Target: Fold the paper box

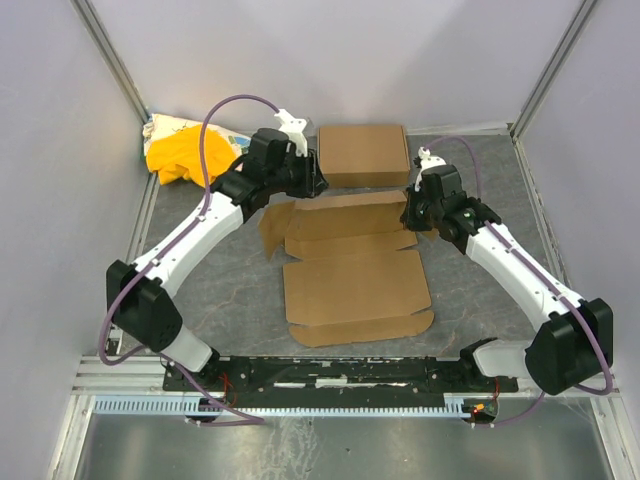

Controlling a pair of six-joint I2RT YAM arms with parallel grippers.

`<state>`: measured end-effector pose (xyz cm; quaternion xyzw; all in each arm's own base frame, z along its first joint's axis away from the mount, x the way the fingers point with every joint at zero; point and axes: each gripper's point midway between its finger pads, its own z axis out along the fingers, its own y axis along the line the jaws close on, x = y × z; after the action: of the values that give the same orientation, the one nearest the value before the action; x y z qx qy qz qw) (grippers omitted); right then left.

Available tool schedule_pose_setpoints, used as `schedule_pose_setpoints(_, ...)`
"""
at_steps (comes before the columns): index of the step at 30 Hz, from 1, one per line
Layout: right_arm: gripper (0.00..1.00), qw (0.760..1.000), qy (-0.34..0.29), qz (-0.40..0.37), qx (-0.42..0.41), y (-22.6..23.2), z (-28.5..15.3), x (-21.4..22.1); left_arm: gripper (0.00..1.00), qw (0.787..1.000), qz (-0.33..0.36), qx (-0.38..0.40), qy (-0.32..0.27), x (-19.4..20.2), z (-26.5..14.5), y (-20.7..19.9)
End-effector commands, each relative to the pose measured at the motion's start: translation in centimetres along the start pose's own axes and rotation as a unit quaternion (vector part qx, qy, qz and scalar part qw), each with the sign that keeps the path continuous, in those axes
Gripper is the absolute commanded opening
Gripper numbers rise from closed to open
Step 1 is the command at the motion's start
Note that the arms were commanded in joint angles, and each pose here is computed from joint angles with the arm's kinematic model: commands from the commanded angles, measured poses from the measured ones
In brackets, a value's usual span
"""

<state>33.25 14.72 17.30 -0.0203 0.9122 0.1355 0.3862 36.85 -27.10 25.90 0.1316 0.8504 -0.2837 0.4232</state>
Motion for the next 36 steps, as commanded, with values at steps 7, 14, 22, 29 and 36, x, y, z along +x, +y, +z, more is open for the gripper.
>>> schedule_pose_setpoints(7,0.02,0.999,0.011,-0.035,0.016,-1.0,0.7,0.7,0.49,0.985,0.167,-0.027,-0.014,-0.7,0.3,0.3)
schedule_pose_setpoints(14,0.03,0.999,0.025,-0.043,0.021,-1.3,1.2,1.5,0.5,0.981,0.194,-0.014,-0.012,-0.1,0.3,-0.9)
schedule_pose_setpoints(22,0.02,0.999,0.02,-0.043,0.017,-0.7,-0.4,-0.2,0.6,0.931,0.36,-0.028,-0.05,1.2,-3.1,-3.6)
schedule_pose_setpoints(29,0.02,0.998,0.026,-0.052,0.013,-0.2,-1.4,-1.4,0.62,0.908,0.412,-0.034,-0.07,1.6,-4.4,-3.7)
schedule_pose_setpoints(36,0.02,0.998,0.027,-0.054,0.003,0.2,-1.6,-1.6,0.64,0.887,0.454,-0.065,-0.059,1.9,-3.0,-2.4)
